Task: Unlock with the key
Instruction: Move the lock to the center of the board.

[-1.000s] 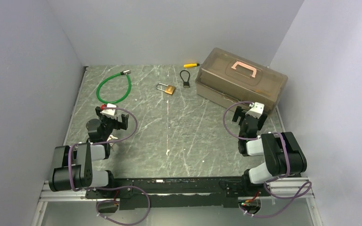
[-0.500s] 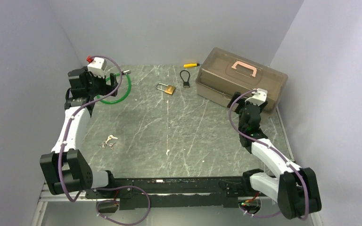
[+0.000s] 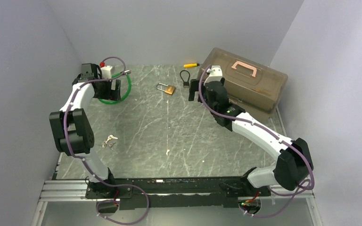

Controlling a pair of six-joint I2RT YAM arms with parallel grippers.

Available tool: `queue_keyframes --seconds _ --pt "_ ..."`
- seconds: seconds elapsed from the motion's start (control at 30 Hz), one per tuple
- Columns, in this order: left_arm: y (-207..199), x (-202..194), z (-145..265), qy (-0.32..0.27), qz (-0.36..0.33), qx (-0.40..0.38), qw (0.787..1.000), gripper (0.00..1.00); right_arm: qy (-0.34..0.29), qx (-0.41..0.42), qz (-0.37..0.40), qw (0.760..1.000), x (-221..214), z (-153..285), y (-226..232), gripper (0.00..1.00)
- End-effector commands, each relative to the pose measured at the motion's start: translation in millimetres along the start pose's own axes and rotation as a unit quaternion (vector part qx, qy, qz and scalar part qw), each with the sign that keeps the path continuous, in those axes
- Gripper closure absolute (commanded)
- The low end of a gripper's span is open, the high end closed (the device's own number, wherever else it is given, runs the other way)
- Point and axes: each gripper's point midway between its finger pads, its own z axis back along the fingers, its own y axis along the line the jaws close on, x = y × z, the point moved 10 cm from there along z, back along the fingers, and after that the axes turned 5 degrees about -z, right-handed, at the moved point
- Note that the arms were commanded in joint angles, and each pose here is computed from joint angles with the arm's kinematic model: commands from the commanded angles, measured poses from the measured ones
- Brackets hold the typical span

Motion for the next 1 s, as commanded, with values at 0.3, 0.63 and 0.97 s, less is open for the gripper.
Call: queue_keyframes --seconds 0.3,0.63,0.97 --pt "18 33 -32 0.047 -0.094 0.023 0.994 0.16 0.057 0.11 0.026 0.992 6 -24 54 0.01" --pt "17 39 -70 0.096 -0.137 0.001 0.986 0.52 0.034 0.111 0.09 0.989 1 -29 83 0.19" --pt "16 35 -92 0.116 -0.17 0.02 0.978 0.48 0.023 0.123 0.116 0.985 -5 -31 92 0.22"
